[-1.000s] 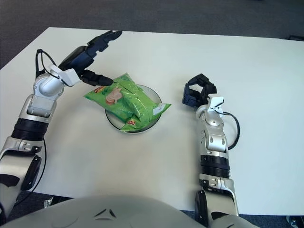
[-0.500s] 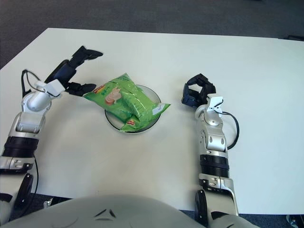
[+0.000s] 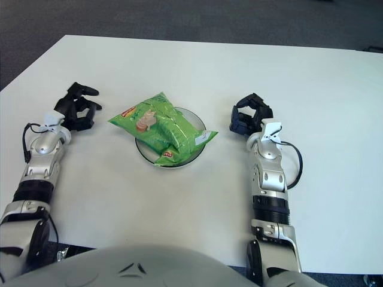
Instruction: Put the snack into the plate.
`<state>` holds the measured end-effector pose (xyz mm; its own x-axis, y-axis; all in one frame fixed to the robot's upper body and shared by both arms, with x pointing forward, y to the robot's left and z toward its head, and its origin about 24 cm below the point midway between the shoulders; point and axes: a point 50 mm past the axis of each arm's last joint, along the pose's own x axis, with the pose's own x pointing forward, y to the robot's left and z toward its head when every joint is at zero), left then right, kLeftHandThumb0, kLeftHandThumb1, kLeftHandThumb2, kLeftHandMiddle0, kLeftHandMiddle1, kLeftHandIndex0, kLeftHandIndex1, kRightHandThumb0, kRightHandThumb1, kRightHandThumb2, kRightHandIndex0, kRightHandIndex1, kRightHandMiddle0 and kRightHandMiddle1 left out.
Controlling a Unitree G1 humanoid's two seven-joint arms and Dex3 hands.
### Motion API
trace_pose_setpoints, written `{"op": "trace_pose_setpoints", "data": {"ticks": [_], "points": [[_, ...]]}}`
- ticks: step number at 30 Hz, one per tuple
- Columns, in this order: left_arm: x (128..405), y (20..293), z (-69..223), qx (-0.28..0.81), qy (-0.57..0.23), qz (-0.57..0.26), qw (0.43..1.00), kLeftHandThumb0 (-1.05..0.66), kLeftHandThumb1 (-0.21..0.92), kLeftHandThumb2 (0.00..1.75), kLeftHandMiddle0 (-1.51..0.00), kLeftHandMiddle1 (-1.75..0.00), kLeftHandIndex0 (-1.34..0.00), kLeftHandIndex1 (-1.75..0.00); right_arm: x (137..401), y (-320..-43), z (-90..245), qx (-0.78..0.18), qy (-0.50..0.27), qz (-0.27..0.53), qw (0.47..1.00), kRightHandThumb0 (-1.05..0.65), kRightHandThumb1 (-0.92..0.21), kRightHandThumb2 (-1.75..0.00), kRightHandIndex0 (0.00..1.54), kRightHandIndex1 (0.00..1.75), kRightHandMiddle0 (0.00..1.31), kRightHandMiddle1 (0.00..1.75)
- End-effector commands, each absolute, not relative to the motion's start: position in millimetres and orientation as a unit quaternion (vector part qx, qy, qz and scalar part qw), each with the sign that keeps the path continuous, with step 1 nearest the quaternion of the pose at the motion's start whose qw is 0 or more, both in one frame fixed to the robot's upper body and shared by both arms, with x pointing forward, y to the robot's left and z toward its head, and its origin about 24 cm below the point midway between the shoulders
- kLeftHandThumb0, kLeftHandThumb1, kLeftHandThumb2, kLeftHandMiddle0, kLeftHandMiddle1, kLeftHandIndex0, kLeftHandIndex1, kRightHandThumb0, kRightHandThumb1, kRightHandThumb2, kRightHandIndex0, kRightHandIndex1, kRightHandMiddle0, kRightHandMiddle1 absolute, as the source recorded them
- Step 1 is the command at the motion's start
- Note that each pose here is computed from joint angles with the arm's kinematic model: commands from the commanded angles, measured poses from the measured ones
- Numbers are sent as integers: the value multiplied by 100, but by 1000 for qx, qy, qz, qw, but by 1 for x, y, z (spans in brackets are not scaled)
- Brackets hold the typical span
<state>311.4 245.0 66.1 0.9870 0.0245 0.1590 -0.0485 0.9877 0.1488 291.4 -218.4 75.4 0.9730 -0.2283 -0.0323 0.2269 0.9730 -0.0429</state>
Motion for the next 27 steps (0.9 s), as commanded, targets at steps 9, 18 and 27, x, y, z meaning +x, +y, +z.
{"op": "trace_pose_setpoints", "data": {"ticks": [9,18,27], "points": [[306,231,16,-39,15,80,996,-1,-1,165,-86,-175,-69,-161,284,-220,48,-27,85,-116,989,-49,-30,-133,124,175,63,175],[307,229,8,-106,23,111,988,-42,37,124,-122,-175,-56,-173,282,-223,48,-31,90,-121,988,-49,-30,-133,124,175,63,175],[300,224,3,-114,31,95,988,-42,49,110,-127,-175,-47,-175,281,-225,48,-31,90,-122,988,-48,-30,-133,123,175,62,175]]}}
